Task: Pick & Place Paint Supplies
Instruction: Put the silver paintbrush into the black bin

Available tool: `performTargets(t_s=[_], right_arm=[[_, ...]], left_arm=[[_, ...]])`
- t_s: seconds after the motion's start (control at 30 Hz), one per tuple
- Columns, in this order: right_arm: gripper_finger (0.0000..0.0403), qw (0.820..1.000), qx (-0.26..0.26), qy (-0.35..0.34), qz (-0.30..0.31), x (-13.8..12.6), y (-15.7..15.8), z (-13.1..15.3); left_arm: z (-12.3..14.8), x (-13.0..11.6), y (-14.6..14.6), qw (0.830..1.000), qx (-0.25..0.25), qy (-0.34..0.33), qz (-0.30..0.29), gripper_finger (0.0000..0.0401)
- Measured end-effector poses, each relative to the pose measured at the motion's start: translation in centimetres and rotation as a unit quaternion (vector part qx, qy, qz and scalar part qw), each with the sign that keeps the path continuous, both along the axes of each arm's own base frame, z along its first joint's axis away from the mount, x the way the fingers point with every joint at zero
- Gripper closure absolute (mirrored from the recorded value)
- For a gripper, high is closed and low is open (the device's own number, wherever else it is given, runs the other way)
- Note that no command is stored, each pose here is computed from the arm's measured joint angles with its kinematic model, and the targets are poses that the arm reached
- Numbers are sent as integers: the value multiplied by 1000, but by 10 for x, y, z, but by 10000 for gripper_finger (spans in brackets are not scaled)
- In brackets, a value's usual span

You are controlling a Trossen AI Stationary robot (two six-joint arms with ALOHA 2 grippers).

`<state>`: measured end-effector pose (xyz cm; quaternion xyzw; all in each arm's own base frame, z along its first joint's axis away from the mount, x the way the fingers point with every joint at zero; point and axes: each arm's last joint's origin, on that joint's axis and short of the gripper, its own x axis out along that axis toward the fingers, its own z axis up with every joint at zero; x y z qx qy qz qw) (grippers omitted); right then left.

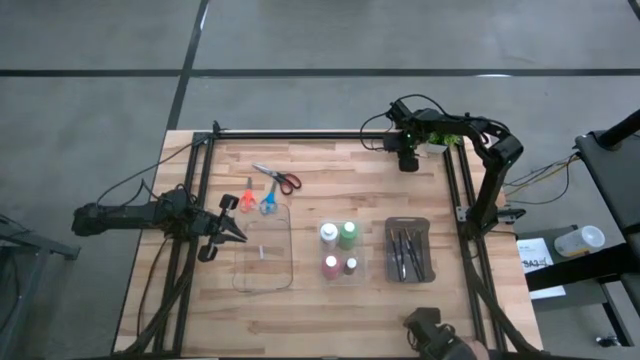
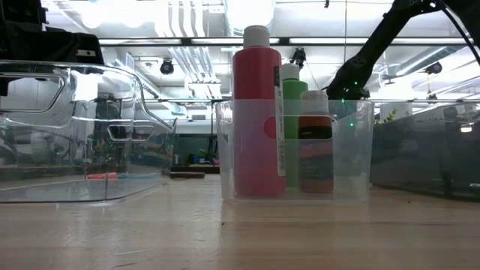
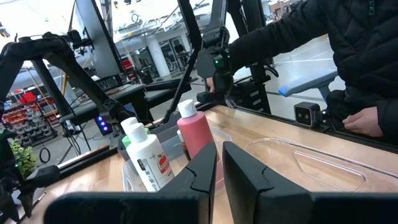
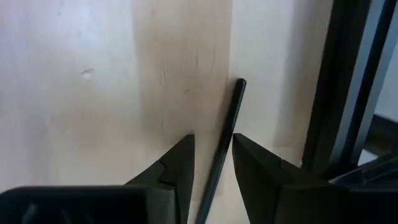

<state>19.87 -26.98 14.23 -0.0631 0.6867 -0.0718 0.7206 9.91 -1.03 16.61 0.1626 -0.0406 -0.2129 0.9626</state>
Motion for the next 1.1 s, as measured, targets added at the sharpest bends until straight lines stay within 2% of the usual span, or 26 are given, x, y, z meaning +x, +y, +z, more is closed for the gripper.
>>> performTargets(t_s=[0.27,0.7,0.9,1.0,1.1], right_arm=[[294,999,10,-6,-40,1,1,1],[294,1000,24,-17,-4,17,16,-1],[295,1000,-5,15,-4,18,17,-1],[307,1000,-2,11,-4,18,17,-1],[337,1000,-1,15,-3,18,18,-1]], left_arm=[[0,0,0,1000,0,0,0,365],[0,0,0,1000,0,0,0,365],[0,0,0,1000,0,0,0,366],[0,0,0,1000,0,0,0,366],[0,0,0,1000,0,0,0,366]])
